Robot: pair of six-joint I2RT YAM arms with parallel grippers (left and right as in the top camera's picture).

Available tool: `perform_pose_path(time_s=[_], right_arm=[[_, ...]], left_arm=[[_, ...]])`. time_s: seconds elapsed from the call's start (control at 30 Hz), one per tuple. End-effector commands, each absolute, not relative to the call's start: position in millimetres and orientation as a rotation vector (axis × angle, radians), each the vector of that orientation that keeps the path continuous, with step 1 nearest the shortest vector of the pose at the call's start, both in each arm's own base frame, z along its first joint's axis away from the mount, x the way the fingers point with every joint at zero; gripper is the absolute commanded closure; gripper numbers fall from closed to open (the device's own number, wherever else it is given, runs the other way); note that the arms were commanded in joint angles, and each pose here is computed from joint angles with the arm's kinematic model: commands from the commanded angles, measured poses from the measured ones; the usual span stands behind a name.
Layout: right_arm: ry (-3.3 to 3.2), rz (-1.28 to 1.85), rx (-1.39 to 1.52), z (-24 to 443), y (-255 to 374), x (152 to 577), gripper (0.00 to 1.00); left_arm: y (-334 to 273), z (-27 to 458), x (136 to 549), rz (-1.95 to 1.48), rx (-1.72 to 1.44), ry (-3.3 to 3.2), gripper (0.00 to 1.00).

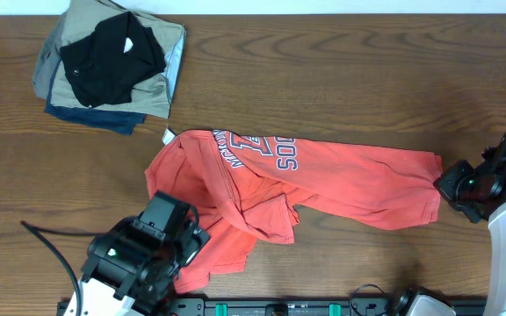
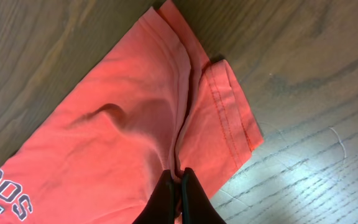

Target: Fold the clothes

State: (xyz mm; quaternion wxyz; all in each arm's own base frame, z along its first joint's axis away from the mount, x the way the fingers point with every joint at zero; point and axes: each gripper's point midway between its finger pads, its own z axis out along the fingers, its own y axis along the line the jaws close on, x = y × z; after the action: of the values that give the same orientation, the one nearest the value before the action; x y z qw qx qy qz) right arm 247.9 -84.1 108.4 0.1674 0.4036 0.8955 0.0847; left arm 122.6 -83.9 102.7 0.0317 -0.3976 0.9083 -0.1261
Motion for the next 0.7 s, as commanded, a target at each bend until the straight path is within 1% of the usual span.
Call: perform_pose_path(time_s=[0.0,0.27,0.47,0.67], right_arm=[[2.528,0.269,1.132,116,-82,253,0.99],[2.529,0.268,1.134,116,-82,253,0.99],[2.536,0.267,1.136,115,-81,251,0.99],[2.531,0.267,1.134,116,-82,252,0.99]], left_arm=[[-104,102,132,-0.501,-0.993,2.874,0.02],[-138,73,155,-0.454,-0.787,2.988,0.02],[-148,37,165,-0.347,-0.798,3.069,0.02],[-158,20,180,-0.359,-0.759,3.068,0.02]])
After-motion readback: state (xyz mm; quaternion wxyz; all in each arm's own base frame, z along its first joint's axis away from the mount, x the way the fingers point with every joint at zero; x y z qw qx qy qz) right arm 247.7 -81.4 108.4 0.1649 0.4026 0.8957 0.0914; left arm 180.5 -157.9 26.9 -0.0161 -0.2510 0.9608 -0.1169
